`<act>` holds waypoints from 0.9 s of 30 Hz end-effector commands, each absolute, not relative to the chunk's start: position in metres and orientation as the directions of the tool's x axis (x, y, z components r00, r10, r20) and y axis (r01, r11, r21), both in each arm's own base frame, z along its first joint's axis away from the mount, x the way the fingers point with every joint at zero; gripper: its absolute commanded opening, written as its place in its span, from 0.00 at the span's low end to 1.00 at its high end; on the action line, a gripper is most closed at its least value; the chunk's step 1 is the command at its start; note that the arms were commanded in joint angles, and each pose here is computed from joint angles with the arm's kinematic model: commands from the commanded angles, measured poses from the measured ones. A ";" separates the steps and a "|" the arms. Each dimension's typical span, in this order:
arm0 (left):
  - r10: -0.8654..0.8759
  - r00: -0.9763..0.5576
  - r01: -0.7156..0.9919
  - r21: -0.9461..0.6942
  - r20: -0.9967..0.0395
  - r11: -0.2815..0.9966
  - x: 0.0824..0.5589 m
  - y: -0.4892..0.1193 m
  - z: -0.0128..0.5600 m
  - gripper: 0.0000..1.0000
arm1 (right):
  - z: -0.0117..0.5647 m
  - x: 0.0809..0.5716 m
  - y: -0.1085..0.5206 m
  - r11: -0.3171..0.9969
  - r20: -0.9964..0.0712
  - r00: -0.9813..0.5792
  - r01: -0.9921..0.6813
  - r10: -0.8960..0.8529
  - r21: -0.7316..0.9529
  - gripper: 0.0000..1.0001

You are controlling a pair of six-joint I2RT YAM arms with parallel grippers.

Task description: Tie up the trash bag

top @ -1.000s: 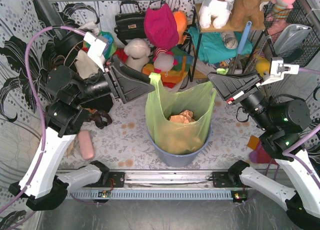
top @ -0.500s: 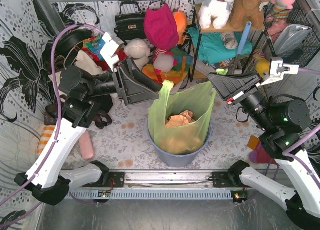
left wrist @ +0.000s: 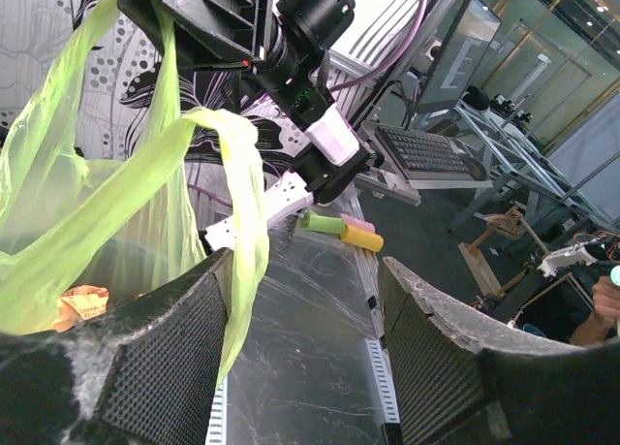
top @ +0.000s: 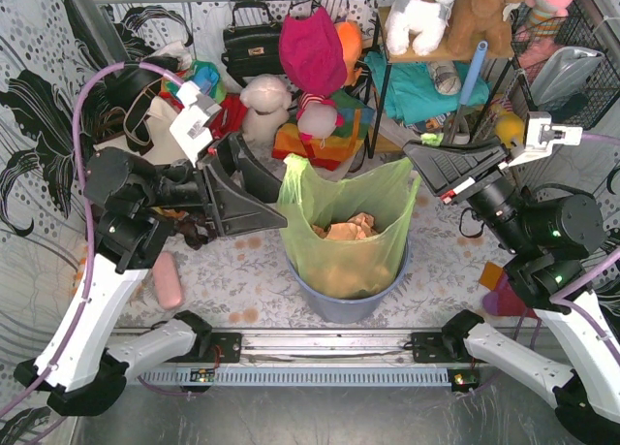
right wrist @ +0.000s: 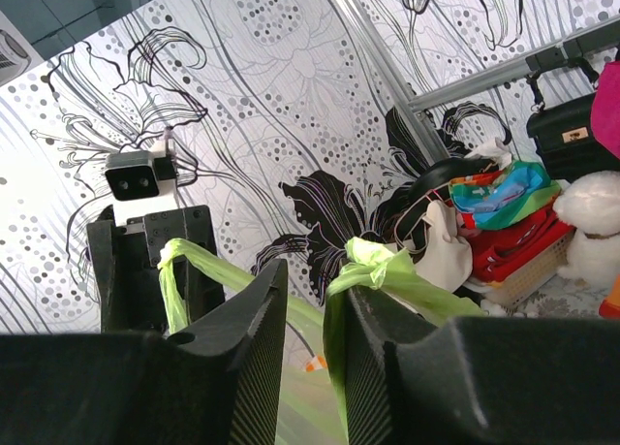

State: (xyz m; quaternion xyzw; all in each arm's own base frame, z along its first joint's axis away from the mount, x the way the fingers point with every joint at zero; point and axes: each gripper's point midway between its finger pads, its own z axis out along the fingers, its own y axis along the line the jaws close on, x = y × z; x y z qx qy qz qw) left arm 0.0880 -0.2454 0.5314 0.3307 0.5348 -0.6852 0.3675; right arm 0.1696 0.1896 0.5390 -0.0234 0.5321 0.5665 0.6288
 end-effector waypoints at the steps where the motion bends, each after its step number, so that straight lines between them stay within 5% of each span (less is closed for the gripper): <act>1: -0.157 -0.528 0.849 -0.512 -0.835 -0.132 0.109 -0.255 0.524 0.69 | 0.554 0.160 0.190 0.311 -0.678 -0.207 -0.769 0.705 0.558 0.28; 12: -0.253 -0.570 0.820 -0.525 -0.781 -0.227 0.138 -0.273 0.556 0.69 | 0.550 0.157 0.212 0.251 -0.712 -0.286 -0.799 0.641 0.547 0.28; 21: -0.342 -0.489 0.869 -0.412 -0.802 -0.276 0.108 -0.260 0.599 0.66 | 0.549 0.160 0.219 0.233 -0.709 -0.313 -0.796 0.632 0.559 0.27; 23: -0.373 -0.466 0.883 -0.397 -0.802 -0.248 0.106 -0.255 0.606 0.61 | 0.550 0.161 0.221 0.226 -0.707 -0.317 -0.797 0.632 0.560 0.26; 27: -0.468 -0.425 0.866 -0.499 -0.775 0.039 0.152 -0.250 0.602 0.28 | 0.557 0.161 0.225 0.208 -0.709 -0.322 -0.808 0.627 0.551 0.20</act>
